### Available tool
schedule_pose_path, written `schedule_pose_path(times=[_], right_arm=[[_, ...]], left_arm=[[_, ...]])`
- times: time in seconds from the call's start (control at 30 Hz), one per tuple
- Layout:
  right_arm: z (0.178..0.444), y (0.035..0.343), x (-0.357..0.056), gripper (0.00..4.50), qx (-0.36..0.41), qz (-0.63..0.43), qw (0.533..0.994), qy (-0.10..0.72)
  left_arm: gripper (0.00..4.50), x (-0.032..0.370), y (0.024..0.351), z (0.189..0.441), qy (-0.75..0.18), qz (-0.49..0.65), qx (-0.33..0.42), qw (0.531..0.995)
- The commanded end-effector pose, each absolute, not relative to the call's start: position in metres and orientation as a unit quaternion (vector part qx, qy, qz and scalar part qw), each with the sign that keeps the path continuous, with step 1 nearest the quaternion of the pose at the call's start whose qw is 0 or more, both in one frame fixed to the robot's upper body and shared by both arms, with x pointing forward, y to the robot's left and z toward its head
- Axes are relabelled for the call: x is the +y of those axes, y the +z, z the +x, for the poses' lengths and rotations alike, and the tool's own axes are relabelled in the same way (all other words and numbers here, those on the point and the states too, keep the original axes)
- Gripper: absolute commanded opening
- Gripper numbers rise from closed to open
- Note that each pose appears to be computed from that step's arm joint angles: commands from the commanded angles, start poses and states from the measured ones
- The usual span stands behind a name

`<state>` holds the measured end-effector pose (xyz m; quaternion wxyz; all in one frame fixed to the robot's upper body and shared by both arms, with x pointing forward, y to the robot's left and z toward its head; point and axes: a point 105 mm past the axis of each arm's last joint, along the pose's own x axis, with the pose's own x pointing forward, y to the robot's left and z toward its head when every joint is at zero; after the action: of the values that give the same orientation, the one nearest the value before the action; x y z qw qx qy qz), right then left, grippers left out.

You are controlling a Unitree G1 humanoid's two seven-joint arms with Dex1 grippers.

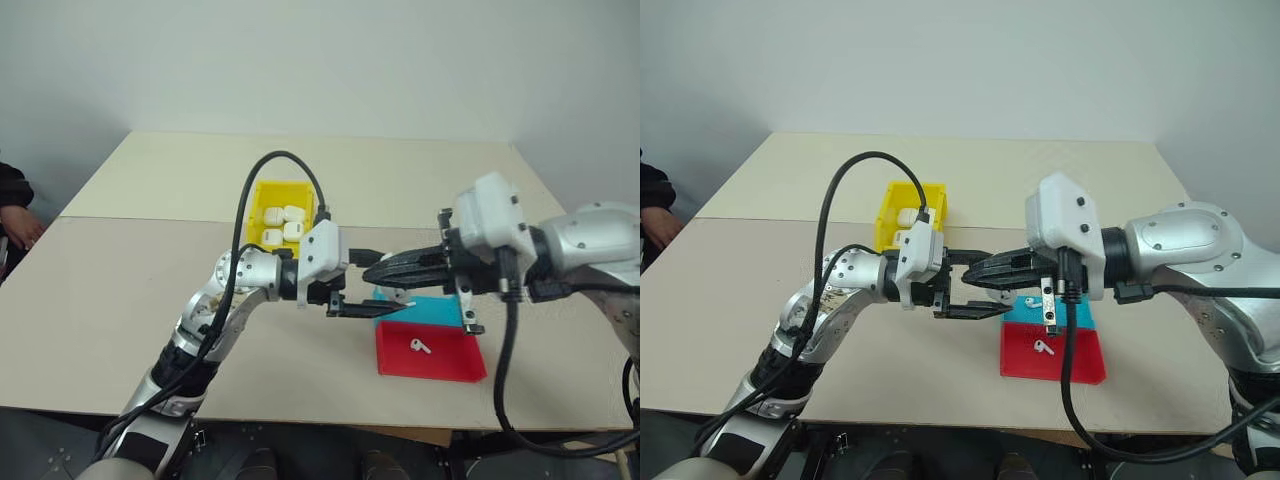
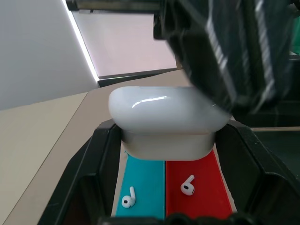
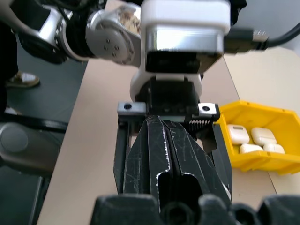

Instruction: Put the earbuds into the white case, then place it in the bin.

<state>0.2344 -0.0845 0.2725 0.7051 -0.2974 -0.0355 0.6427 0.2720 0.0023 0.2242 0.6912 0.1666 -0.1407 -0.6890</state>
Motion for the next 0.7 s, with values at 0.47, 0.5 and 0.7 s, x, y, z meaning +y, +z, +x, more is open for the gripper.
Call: schedule_pose_path(times=[0.47, 0.5, 0.7], right_arm=[[0.248, 0.263, -0.097, 0.02, -0.016, -0.414, 0.681, 0.604], [0.249, 0.262, -0.100, 0.02, -0.013, -0.418, 0.682, 0.600], [0.245, 0.283, -0.100, 0.02, -0.057, -0.391, 0.692, 0.604]], left_arm=[[2.76, 0.005, 0.233, 0.265, -0.685, 0.183, -0.167, 0.685], [2.76, 0.006, 0.233, 0.265, -0.684, 0.183, -0.167, 0.686], [2.76, 0.009, 0.232, 0.268, -0.679, 0.183, -0.168, 0.691]])
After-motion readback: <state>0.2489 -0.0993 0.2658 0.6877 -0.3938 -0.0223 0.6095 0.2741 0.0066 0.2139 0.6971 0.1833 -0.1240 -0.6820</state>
